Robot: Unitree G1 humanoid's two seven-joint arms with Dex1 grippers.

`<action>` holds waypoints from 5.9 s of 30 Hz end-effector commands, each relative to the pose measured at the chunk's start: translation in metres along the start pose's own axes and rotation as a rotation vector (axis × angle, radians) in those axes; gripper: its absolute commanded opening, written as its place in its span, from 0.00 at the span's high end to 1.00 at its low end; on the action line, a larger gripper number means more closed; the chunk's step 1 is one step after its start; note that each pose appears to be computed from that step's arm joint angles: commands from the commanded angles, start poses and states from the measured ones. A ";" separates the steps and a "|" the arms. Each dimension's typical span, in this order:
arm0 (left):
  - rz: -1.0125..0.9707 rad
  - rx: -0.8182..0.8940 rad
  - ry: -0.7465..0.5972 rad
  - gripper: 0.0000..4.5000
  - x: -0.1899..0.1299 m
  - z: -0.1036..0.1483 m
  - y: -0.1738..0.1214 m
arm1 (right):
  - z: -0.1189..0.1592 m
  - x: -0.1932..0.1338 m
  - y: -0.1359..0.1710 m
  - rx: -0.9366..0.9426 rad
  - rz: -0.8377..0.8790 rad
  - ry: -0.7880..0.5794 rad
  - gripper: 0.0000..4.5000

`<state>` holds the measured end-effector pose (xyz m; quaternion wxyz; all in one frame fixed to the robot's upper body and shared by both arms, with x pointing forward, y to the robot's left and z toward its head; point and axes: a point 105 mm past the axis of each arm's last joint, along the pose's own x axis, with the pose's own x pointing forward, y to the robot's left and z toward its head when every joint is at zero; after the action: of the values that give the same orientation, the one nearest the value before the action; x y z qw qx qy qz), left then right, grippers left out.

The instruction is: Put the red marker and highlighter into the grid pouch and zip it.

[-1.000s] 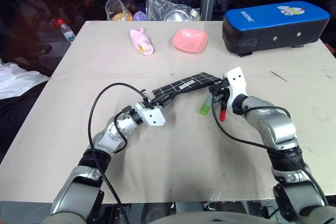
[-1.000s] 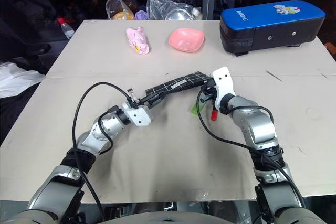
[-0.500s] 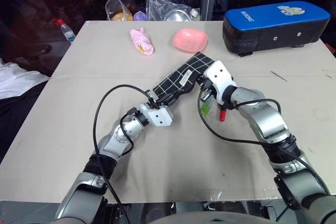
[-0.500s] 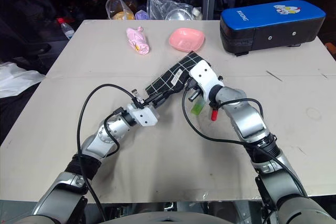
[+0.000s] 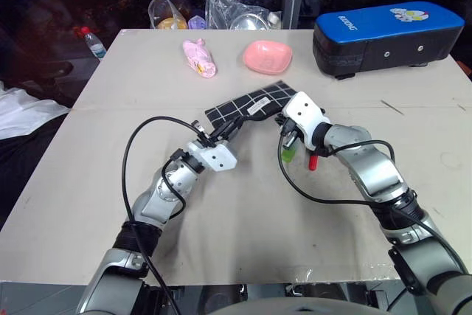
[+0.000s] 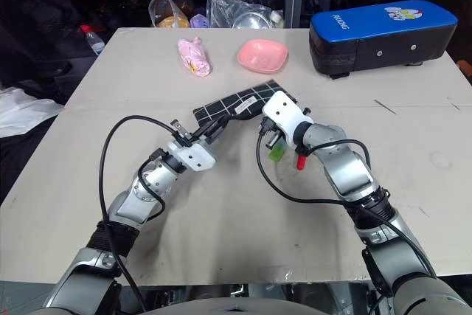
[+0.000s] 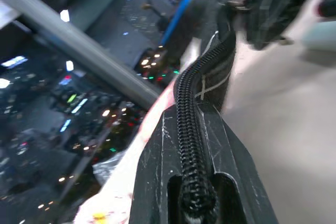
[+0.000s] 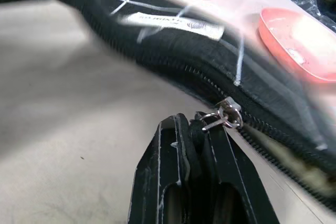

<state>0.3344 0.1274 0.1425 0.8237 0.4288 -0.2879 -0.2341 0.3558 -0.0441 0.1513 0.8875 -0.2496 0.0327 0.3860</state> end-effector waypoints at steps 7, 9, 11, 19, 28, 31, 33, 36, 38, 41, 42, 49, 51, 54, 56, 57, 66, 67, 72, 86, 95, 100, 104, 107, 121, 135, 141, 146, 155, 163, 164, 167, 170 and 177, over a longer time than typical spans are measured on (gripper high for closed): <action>0.034 0.022 -0.036 0.99 0.006 0.009 0.007 | 0.020 -0.001 0.006 -0.036 0.045 -0.066 1.00; 0.025 0.021 -0.038 0.99 0.006 0.009 0.006 | 0.022 -0.001 0.010 -0.042 0.066 -0.070 1.00; 0.012 0.021 -0.042 0.99 0.007 0.010 0.003 | 0.023 -0.001 0.013 -0.049 0.084 -0.071 1.00; -0.059 0.030 -0.079 0.99 0.005 0.016 -0.009 | 0.025 0.001 0.020 -0.076 0.126 -0.070 1.00; -0.121 0.033 -0.104 0.99 0.004 0.019 -0.019 | 0.028 0.004 0.031 -0.137 0.195 -0.073 1.00; -0.128 0.036 -0.111 0.99 0.005 0.020 -0.021 | 0.033 0.006 0.040 -0.157 0.238 -0.087 1.00; -0.111 0.040 -0.103 0.99 0.006 0.019 -0.019 | 0.035 0.006 0.046 -0.168 0.267 -0.093 1.00; -0.092 0.047 -0.089 0.99 0.006 0.016 -0.014 | 0.036 0.005 0.053 -0.188 0.306 -0.096 1.00; -0.105 0.049 -0.091 0.99 0.006 0.016 -0.017 | 0.038 0.005 0.058 -0.199 0.331 -0.102 1.00; -0.135 0.044 -0.103 0.99 0.006 0.018 -0.024 | 0.041 0.006 0.065 -0.212 0.358 -0.112 1.00; -0.143 0.043 -0.107 0.99 0.006 0.019 -0.026 | 0.042 0.006 0.068 -0.219 0.367 -0.115 1.00; -0.192 0.055 -0.140 0.99 0.006 0.025 -0.036 | 0.043 0.010 0.074 -0.236 0.378 -0.108 1.00; -0.196 0.055 -0.144 0.99 0.006 0.026 -0.037 | 0.042 0.012 0.072 -0.234 0.367 -0.101 1.00; -0.189 0.052 -0.136 0.99 0.003 0.025 -0.036 | 0.038 0.014 0.059 -0.219 0.311 -0.075 1.00; -0.184 0.055 -0.130 0.99 0.000 0.024 -0.034 | 0.036 0.014 0.050 -0.221 0.286 -0.063 1.00; -0.184 0.055 -0.128 0.99 -0.001 0.023 -0.034 | 0.036 0.014 0.047 -0.221 0.279 -0.060 1.00; -0.219 0.068 -0.122 0.99 -0.008 0.021 -0.038 | 0.044 0.016 0.058 -0.260 0.329 -0.086 1.00; -0.221 0.070 -0.123 0.99 -0.008 0.022 -0.038 | 0.045 0.016 0.065 -0.264 0.355 -0.095 1.00; -0.212 0.073 -0.131 0.99 -0.003 0.023 -0.037 | 0.048 0.015 0.086 -0.271 0.423 -0.112 1.00; -0.088 -0.005 -0.045 1.00 -0.004 0.011 -0.020 | 0.026 -0.006 0.049 -0.199 0.340 -0.053 0.37; -0.071 -0.047 -0.019 1.00 -0.009 0.012 -0.012 | 0.032 -0.046 0.005 0.088 0.259 -0.117 0.18; -0.077 -0.058 -0.021 1.00 -0.008 0.016 -0.010 | 0.028 -0.035 -0.014 0.163 0.144 -0.128 0.36; -0.081 -0.061 -0.025 1.00 -0.008 0.019 -0.010 | 0.022 -0.029 -0.016 0.160 0.109 -0.109 0.75; -0.088 -0.058 -0.027 1.00 -0.009 0.020 -0.009 | 0.021 -0.023 -0.018 0.175 0.085 -0.108 0.97; -0.102 -0.038 -0.044 1.00 -0.004 0.024 -0.007 | 0.050 0.017 0.030 -0.574 0.236 -0.233 0.97; -0.091 -0.048 -0.033 1.00 -0.002 0.025 -0.006 | 0.048 0.041 0.031 -1.018 0.208 -0.211 0.03; -0.090 -0.058 -0.018 1.00 -0.001 0.022 -0.007 | 0.050 0.037 0.024 -0.953 0.168 -0.222 0.03; -0.058 -0.086 0.026 1.00 -0.004 0.015 -0.004 | 0.058 0.008 0.006 -0.604 0.173 -0.260 0.03; -0.041 -0.115 0.044 1.00 -0.006 0.014 -0.004 | 0.039 -0.058 -0.027 -0.100 0.064 -0.283 0.03; -0.037 -0.126 0.051 1.00 -0.007 0.013 -0.004 | -0.043 -0.076 -0.025 0.247 -0.206 0.053 0.03; -0.037 -0.127 0.052 1.00 -0.007 0.013 -0.004 | -0.050 -0.076 -0.020 0.282 -0.230 0.075 0.03; -0.038 -0.131 0.052 1.00 -0.006 0.013 -0.004 | -0.060 -0.072 -0.001 0.387 -0.251 0.110 0.03; -0.040 -0.133 0.049 1.00 -0.005 0.014 -0.006 | -0.069 -0.067 0.012 0.507 -0.303 0.144 0.03; -0.043 -0.132 0.048 1.00 -0.005 0.015 -0.007 | -0.085 -0.064 0.017 0.549 -0.426 0.236 0.31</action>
<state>0.3231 0.1220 0.1281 0.8553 0.3895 -0.2154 -0.2651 0.3124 -0.1142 0.0875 0.9699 -0.0361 0.1828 0.1567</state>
